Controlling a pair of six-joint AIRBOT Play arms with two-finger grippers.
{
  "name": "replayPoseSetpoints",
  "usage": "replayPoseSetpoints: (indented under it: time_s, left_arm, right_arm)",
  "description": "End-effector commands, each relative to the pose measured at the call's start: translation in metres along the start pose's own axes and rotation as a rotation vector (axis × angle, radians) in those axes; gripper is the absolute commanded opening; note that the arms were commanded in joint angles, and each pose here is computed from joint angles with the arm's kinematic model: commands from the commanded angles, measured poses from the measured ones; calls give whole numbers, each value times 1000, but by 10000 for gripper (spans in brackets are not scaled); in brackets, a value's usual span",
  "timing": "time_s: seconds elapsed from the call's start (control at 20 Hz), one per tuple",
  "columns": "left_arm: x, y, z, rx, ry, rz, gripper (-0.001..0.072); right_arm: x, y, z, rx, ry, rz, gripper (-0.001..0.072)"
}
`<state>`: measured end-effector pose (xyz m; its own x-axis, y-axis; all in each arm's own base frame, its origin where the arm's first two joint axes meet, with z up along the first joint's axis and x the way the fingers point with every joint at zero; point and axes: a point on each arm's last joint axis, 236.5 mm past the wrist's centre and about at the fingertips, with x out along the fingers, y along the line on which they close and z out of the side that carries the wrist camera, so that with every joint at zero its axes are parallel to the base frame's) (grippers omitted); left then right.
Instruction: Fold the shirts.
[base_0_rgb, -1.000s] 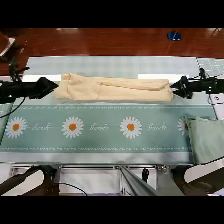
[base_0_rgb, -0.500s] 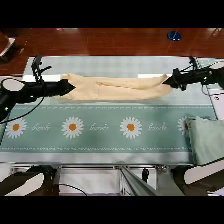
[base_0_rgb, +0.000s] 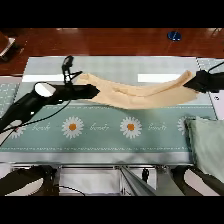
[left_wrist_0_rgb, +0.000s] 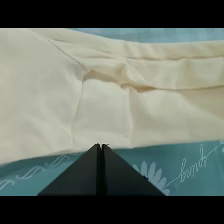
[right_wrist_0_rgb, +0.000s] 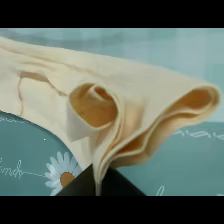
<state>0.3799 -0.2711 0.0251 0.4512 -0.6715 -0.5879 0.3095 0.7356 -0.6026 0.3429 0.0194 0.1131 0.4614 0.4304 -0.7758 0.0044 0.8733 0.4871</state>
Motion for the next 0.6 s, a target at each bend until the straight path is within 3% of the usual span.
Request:
replayPoseSetpoints:
  time_s: [0.0,0.25,0.55]
  left_arm:
    - [53,-47,-14,16,94,-72,21]
    - [133,-127,-57,83,291,-174,21]
    - [171,-194,-187,143,590,-253,21]
  right_arm:
    - [-48,29,-41,-13,-115,-37,22]
    - [-86,72,-68,-68,-193,16,22]
    - [-93,82,-65,-84,-240,42,22]
